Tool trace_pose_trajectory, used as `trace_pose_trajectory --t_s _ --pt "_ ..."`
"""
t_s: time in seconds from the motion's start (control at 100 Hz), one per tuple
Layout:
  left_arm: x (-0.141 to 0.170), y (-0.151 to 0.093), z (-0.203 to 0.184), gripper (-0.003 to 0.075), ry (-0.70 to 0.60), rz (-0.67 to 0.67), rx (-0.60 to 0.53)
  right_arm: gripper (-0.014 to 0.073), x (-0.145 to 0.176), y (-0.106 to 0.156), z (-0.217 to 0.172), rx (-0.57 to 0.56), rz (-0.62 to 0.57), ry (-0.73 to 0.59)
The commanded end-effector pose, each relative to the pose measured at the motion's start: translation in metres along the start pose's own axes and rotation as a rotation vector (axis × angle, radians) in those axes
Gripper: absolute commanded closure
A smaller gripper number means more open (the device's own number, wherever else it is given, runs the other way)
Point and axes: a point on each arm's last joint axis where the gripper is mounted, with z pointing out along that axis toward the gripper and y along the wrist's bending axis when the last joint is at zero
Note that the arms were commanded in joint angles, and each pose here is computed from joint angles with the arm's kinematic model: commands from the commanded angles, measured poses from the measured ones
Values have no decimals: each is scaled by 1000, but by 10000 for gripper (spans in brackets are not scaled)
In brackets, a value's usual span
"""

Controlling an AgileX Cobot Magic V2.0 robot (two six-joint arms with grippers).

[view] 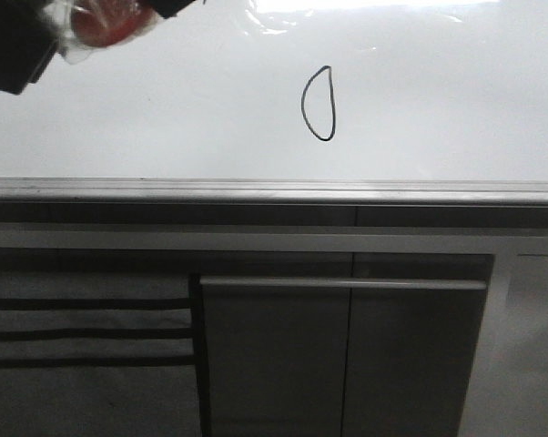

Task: Write number 0 on whiteboard

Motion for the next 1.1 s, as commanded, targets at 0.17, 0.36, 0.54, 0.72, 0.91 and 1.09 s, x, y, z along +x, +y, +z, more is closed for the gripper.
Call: trace_pose_trajectory --t_s 0.17,0.36,0.54,0.72,0.91,1.09 --pt "-15 6 -7 740 -100 -22 -80 417 -15 1 -12 30 51 -88" --pt "-18 14 -9 740 -134 -25 -166 251 -7 -5 -23 75 87 -49" --pt "-25 34 -16 740 -237 -55 -403 251 16 -15 -70 227 294 3" --pt "-21 70 -18 740 -389 -240 -729 253 53 -16 -107 453 567 -10" --pt "-2 112 -4 740 -369 -385 -1007 253 83 4 -109 582 637 -21" --pt "10 146 30 740 -278 -468 -1056 253 91 14 -105 590 653 -23"
